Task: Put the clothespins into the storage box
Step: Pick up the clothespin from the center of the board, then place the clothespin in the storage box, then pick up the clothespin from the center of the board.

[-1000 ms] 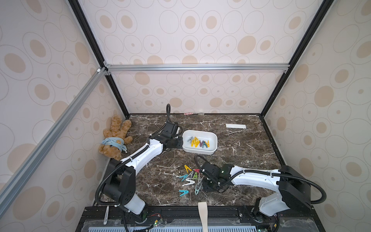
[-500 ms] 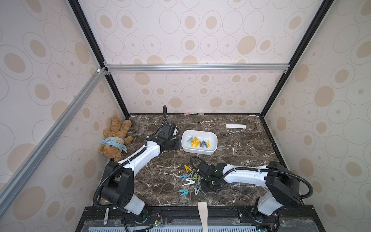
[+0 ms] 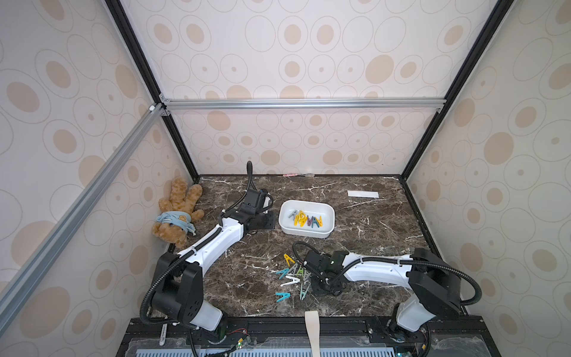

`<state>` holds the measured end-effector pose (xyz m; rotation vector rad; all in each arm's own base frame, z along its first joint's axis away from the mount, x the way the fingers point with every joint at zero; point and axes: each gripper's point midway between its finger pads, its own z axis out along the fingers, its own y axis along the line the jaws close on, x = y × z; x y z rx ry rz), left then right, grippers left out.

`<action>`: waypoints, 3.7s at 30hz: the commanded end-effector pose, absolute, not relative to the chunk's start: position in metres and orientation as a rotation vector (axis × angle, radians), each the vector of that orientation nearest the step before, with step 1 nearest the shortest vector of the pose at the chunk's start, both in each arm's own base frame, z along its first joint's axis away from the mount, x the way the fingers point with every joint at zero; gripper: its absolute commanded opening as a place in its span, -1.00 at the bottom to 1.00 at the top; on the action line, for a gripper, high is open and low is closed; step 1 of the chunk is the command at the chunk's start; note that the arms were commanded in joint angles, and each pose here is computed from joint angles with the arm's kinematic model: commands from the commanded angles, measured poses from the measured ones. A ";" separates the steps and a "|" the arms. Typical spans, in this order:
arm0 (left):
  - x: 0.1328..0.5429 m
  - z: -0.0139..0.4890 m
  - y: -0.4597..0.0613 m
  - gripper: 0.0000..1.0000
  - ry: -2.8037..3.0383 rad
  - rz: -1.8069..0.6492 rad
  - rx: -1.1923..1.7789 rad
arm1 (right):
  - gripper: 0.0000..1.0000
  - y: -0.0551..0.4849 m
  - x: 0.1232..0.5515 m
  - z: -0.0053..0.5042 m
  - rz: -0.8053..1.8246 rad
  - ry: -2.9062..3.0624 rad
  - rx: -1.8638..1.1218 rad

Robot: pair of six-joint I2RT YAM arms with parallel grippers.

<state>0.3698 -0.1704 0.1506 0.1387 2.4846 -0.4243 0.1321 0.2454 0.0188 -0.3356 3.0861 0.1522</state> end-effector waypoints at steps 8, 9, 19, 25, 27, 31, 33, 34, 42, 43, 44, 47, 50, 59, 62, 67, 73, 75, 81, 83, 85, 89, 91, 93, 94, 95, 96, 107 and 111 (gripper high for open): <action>0.359 0.159 -0.158 -0.16 2.476 -0.415 0.074 | -1.00 0.242 0.146 0.093 0.162 2.987 -0.537; 0.359 0.158 -0.156 -0.16 2.482 -0.398 0.062 | -1.00 0.246 0.151 0.100 0.225 2.989 -0.527; 0.357 0.159 -0.147 -0.18 2.491 -0.380 -0.050 | -1.00 0.265 0.292 0.173 0.509 2.809 -0.553; 0.340 0.153 -0.139 -0.18 2.520 -0.378 -0.112 | -1.00 0.258 0.362 0.146 0.361 2.789 -0.603; 0.334 0.152 -0.138 -0.18 2.524 -0.387 -0.132 | -1.00 0.259 0.378 0.137 0.360 2.785 -0.591; 0.324 0.146 -0.136 -0.19 2.553 -0.390 -0.136 | -1.00 0.263 0.401 0.120 0.384 2.772 -0.549; 0.319 0.142 -0.135 -0.19 2.577 -0.387 -0.127 | -1.00 0.265 0.406 0.111 0.387 2.792 -0.549; 0.317 0.140 -0.135 -0.19 2.587 -0.385 -0.124 | -1.00 0.267 0.407 0.107 0.389 2.796 -0.554; 0.298 0.127 -0.129 -0.19 2.632 -0.373 -0.124 | -0.96 0.275 0.420 0.076 0.429 2.841 -0.524; 0.296 0.125 -0.128 -0.19 2.637 -0.377 -0.126 | -0.94 0.275 0.422 0.076 0.419 2.843 -0.522; 0.295 0.125 -0.129 -0.19 2.639 -0.381 -0.126 | -0.92 0.275 0.424 0.077 0.415 2.839 -0.521; 0.291 0.121 -0.129 -0.16 2.652 -0.388 -0.124 | -0.76 0.274 0.428 0.082 0.395 2.819 -0.518; 0.287 0.115 -0.132 -0.12 2.670 -0.409 -0.105 | -0.61 0.271 0.431 0.090 0.365 2.803 -0.523; 0.271 0.110 -0.132 -0.03 2.696 -0.424 -0.065 | -0.46 0.267 0.417 0.135 0.412 2.742 -0.519; 0.263 0.103 -0.135 -0.06 2.719 -0.437 -0.030 | -0.46 0.266 0.407 0.155 0.455 2.700 -0.508; 0.234 0.089 -0.151 -0.08 2.781 -0.413 0.118 | -0.46 0.262 0.378 0.176 0.529 2.647 -0.488; 0.182 0.082 -0.184 -0.06 2.810 -0.406 0.311 | -0.43 0.251 0.352 0.179 0.577 2.628 -0.429; 0.165 0.077 -0.192 -0.06 2.827 -0.418 0.337 | -0.40 0.252 0.348 0.181 0.605 2.617 -0.410; 0.124 0.058 -0.206 -0.04 2.863 -0.449 0.371 | -0.37 0.261 0.345 0.188 0.691 2.574 -0.382; 0.117 0.055 -0.208 -0.04 2.863 -0.428 0.397 | -0.37 0.264 0.345 0.189 0.705 2.571 -0.390; 0.111 0.049 -0.207 -0.04 2.872 -0.396 0.416 | -0.36 0.267 0.345 0.189 0.708 2.571 -0.400; 0.109 0.038 -0.208 -0.05 2.880 -0.351 0.447 | -0.36 0.271 0.345 0.188 0.713 2.570 -0.408; 0.108 0.033 -0.210 -0.08 2.890 -0.343 0.457 | -0.36 0.271 0.344 0.188 0.714 2.570 -0.410; 0.106 0.028 -0.210 -0.10 2.904 -0.330 0.464 | -0.36 0.271 0.344 0.188 0.712 2.567 -0.409; 0.106 0.025 -0.210 -0.10 2.907 -0.322 0.472 | -0.36 0.270 0.344 0.187 0.709 2.567 -0.410; 0.106 0.024 -0.210 -0.10 2.906 -0.317 0.475 | -0.36 0.271 0.345 0.188 0.709 2.564 -0.410; 0.107 0.023 -0.211 -0.10 2.904 -0.312 0.479 | -0.36 0.271 0.345 0.188 0.710 2.563 -0.410; 0.109 0.010 -0.221 -0.23 2.920 -0.297 0.521 | -0.37 0.269 0.343 0.190 0.710 2.551 -0.414; 0.105 0.005 -0.223 -0.43 2.948 -0.306 0.526 | -0.37 0.268 0.342 0.189 0.711 2.551 -0.414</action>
